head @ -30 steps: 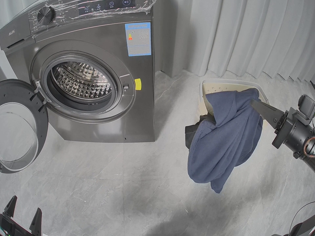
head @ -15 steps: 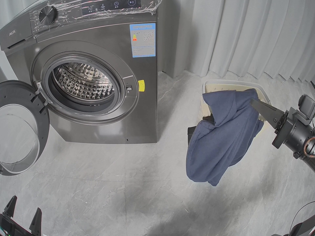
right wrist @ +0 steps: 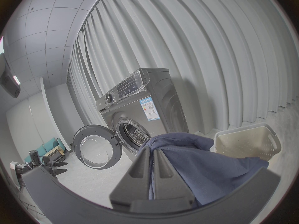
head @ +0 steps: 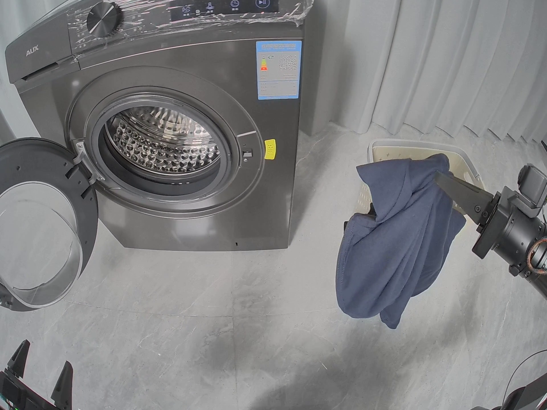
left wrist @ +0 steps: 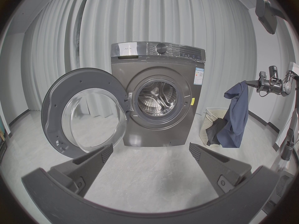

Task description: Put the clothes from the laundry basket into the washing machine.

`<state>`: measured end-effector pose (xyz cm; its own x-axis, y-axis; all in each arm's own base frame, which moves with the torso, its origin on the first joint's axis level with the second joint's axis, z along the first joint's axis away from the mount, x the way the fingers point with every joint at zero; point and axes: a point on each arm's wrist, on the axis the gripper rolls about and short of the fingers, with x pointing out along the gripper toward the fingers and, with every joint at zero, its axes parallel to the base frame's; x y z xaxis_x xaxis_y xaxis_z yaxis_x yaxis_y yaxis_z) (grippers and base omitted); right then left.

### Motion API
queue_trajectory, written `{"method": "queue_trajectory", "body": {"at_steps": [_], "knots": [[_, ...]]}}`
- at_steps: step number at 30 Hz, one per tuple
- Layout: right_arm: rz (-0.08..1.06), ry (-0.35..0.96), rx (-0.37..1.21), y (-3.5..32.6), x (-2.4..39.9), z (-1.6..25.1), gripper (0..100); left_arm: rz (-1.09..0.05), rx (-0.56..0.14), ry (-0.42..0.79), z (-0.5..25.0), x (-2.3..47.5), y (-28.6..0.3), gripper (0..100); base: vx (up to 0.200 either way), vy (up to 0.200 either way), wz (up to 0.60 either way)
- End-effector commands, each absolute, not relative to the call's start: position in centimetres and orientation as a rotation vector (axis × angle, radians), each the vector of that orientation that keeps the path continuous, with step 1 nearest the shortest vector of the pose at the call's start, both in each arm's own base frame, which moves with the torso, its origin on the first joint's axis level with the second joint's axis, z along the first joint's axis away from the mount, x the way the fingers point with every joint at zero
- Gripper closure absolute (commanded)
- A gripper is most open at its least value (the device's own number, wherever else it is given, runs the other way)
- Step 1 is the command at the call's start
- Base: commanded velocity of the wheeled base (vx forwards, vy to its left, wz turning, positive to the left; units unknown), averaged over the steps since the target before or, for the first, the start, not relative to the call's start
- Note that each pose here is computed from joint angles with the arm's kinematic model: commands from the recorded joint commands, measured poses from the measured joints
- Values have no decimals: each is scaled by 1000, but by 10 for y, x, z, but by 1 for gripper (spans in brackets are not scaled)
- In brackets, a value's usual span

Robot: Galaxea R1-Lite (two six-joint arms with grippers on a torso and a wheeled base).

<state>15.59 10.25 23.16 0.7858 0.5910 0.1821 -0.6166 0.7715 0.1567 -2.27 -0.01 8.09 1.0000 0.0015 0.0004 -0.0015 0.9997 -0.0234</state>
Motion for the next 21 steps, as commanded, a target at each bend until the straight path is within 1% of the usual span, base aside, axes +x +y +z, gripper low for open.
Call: {"method": "queue_trajectory", "body": {"at_steps": [1, 11, 21], "knots": [[657, -124, 213, 103, 156, 231, 100, 2, -23, 3, 76, -22, 0, 0, 0, 200, 0], [669, -121, 213, 104, 155, 231, 100, 2, -25, 3, 76, -22, 0, 0, 0, 200, 0], [669, -119, 214, 105, 155, 231, 100, 2, -23, 3, 76, -22, 0, 0, 0, 0, 0]]}}
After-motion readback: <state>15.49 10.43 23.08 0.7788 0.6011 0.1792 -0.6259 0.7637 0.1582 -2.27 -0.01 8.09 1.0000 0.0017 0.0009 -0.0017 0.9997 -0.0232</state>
